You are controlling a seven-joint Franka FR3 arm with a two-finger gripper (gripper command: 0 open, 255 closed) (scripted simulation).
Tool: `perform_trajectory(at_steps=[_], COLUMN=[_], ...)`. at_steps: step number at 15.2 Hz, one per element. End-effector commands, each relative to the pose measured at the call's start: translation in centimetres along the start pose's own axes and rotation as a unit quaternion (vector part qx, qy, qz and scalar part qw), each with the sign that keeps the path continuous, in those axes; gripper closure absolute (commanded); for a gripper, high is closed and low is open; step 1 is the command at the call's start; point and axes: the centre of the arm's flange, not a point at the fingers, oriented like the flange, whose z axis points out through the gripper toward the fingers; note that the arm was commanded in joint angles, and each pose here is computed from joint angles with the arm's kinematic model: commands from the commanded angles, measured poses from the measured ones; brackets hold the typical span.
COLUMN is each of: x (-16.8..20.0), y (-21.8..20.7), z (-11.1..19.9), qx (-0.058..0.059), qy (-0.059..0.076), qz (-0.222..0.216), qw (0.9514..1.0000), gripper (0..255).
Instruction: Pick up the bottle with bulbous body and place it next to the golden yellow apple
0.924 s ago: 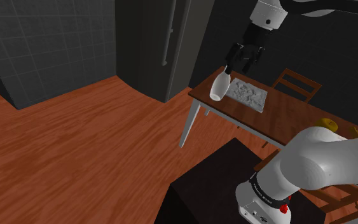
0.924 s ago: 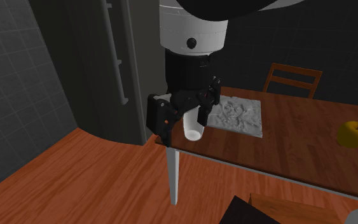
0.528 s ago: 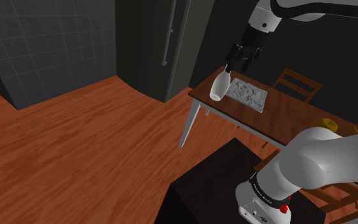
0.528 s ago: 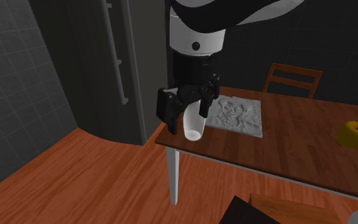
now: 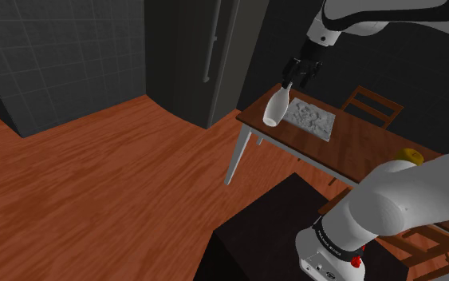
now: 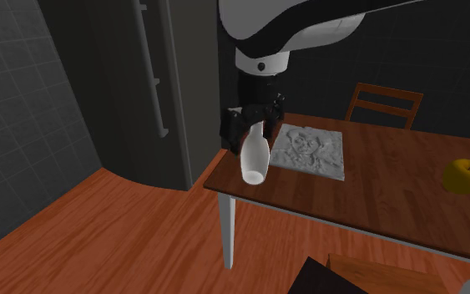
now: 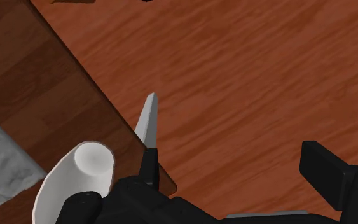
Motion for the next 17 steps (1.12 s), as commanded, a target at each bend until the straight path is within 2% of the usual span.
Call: perform_trajectory(at_steps=[1, 17], x=[1.6, 13.9], y=[2.2, 17.7], z=[1.0, 7.5], qx=[0.0, 0.001], qy=[0.002, 0.017], qz=[0.001, 0.014], qw=[1.0, 0.9998], gripper=[0, 0])
